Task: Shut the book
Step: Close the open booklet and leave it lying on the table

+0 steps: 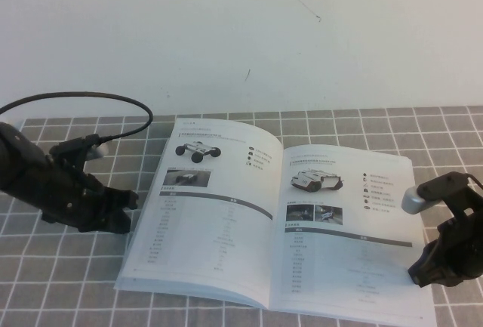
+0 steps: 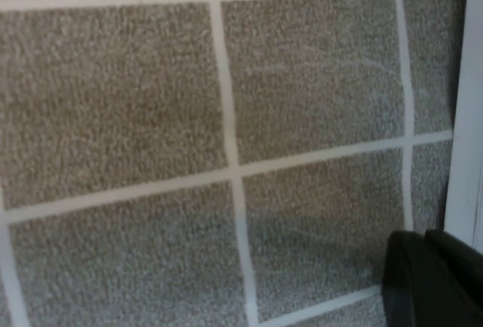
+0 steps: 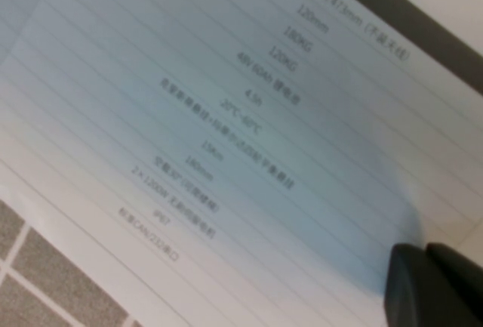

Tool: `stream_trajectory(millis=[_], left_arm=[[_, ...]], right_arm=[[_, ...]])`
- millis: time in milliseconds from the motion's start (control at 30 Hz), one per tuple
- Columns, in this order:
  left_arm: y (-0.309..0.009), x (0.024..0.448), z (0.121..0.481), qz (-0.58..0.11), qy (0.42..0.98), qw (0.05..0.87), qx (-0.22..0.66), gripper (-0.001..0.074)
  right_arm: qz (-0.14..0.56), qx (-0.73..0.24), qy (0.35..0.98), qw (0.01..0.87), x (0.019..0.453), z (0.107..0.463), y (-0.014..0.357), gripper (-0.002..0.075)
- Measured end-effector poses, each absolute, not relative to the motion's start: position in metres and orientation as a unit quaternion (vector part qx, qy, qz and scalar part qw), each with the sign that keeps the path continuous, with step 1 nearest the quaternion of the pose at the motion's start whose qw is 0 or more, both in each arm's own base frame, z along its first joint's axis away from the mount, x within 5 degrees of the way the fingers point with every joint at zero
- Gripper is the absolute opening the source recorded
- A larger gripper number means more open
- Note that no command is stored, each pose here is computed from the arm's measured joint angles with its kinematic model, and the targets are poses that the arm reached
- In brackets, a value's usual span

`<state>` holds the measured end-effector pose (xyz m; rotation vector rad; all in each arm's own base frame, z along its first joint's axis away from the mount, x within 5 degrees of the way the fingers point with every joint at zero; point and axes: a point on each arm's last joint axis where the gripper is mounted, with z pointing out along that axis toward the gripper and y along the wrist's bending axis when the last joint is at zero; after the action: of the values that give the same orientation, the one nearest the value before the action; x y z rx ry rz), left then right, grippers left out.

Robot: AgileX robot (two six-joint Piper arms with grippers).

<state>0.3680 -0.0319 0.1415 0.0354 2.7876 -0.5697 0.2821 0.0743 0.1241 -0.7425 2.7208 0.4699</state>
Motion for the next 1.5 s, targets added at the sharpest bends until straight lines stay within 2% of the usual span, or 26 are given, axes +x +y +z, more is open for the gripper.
stream_trajectory(millis=[167,667,900,1333,1500], left_arm=[[-0.034,0.368,0.141,-0.201,0.969,0.142,0.016,-0.0003],[-0.075,0.365,0.143,-0.204,0.965,0.142,0.078,-0.0003],[-0.100,0.357,0.141,-0.316,0.941,0.102,0.063,-0.0003],[-0.126,0.360,0.174,-0.518,0.844,0.133,0.034,-0.0003],[-0.131,0.361,0.181,-0.553,0.819,0.148,0.032,-0.0003]], right_arm=[[0.163,-0.257,0.942,0.140,0.282,0.124,0.074,-0.0003],[0.164,-0.258,0.942,0.139,0.282,0.124,0.074,-0.0003],[0.165,-0.258,0.942,0.139,0.282,0.124,0.075,-0.0003],[0.167,-0.259,0.942,0.136,0.281,0.124,0.075,-0.0003],[0.167,-0.259,0.942,0.136,0.281,0.124,0.075,-0.0003]])
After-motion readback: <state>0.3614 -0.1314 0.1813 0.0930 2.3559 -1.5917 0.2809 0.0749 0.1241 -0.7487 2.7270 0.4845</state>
